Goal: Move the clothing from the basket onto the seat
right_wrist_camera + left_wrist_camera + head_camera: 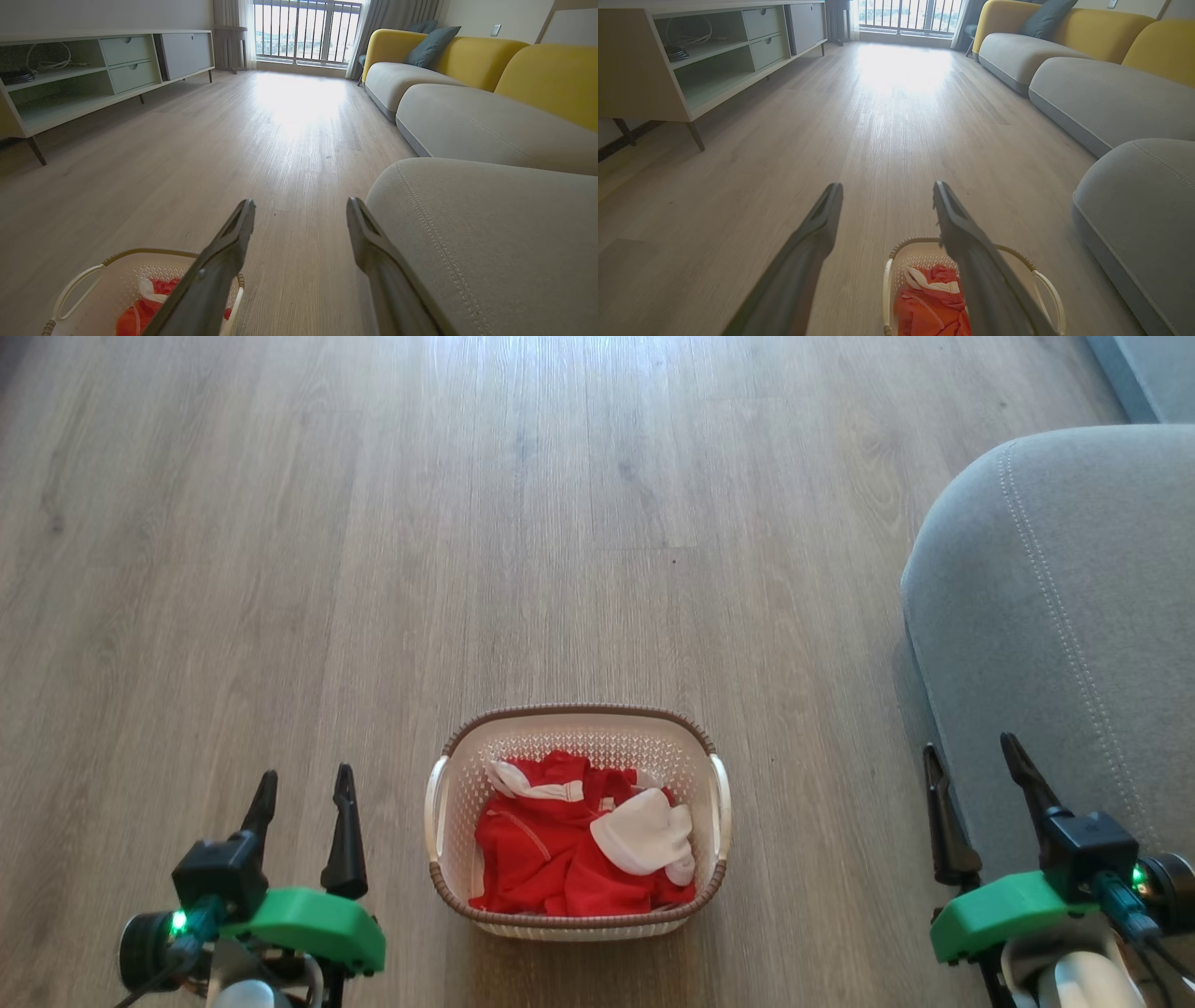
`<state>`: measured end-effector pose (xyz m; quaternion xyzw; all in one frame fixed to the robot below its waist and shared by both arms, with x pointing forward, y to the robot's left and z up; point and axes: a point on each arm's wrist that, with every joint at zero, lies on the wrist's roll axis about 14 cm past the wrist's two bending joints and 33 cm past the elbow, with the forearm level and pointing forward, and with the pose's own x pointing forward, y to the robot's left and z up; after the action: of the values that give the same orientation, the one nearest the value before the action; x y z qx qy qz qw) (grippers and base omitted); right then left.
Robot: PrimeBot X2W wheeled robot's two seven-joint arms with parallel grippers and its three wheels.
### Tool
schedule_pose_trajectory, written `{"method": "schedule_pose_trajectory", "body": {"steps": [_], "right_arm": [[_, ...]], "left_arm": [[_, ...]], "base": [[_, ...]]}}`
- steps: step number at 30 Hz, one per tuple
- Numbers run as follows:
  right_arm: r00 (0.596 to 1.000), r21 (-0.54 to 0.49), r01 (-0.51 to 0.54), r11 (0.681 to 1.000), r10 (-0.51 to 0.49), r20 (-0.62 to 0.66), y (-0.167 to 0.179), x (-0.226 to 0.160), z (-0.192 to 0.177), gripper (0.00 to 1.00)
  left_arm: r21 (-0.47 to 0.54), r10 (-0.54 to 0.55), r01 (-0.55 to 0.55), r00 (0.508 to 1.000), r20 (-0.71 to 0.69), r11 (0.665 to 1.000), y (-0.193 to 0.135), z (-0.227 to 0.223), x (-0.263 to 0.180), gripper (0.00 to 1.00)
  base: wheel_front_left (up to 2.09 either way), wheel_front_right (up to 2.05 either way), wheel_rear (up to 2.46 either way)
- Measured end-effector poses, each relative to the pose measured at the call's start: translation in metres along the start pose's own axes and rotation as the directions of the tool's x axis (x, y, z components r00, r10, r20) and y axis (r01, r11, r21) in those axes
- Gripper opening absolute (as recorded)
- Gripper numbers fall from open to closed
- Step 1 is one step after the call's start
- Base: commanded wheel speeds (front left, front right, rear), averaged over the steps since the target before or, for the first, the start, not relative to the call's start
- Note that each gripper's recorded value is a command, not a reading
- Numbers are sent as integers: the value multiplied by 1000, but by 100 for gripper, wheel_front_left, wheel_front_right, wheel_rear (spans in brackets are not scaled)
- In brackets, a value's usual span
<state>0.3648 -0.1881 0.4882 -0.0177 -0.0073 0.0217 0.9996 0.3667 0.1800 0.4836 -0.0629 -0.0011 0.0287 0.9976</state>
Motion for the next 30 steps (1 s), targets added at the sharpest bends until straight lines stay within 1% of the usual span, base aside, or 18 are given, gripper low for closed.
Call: {"method": "schedule_pose_trajectory", "body": {"steps": [20, 23, 26, 30], "right_arm": [[998, 16, -4, 1000, 4, -56, 2, 2, -18, 100], [998, 18, -3, 1000, 4, -63, 2, 5, -21, 100], [998, 19, -2, 1000, 4, -61, 1, 15, -22, 100], [999, 16, -5, 1000, 6, -40, 1, 38, -19, 100]], "left_arm": [[2, -4, 4, 1000, -25, 1000, -2, -9, 5, 100], [1, -17, 17, 999, -33, 1000, -7, -12, 9, 100], [-4, -61, 61, 998, -34, 998, -21, -13, 22, 100], [-10, -132, 132, 991, -28, 991, -46, -15, 48, 100]], "base": [[0, 0, 0], [0, 0, 0], [0, 0, 0], [0, 0, 0]]}}
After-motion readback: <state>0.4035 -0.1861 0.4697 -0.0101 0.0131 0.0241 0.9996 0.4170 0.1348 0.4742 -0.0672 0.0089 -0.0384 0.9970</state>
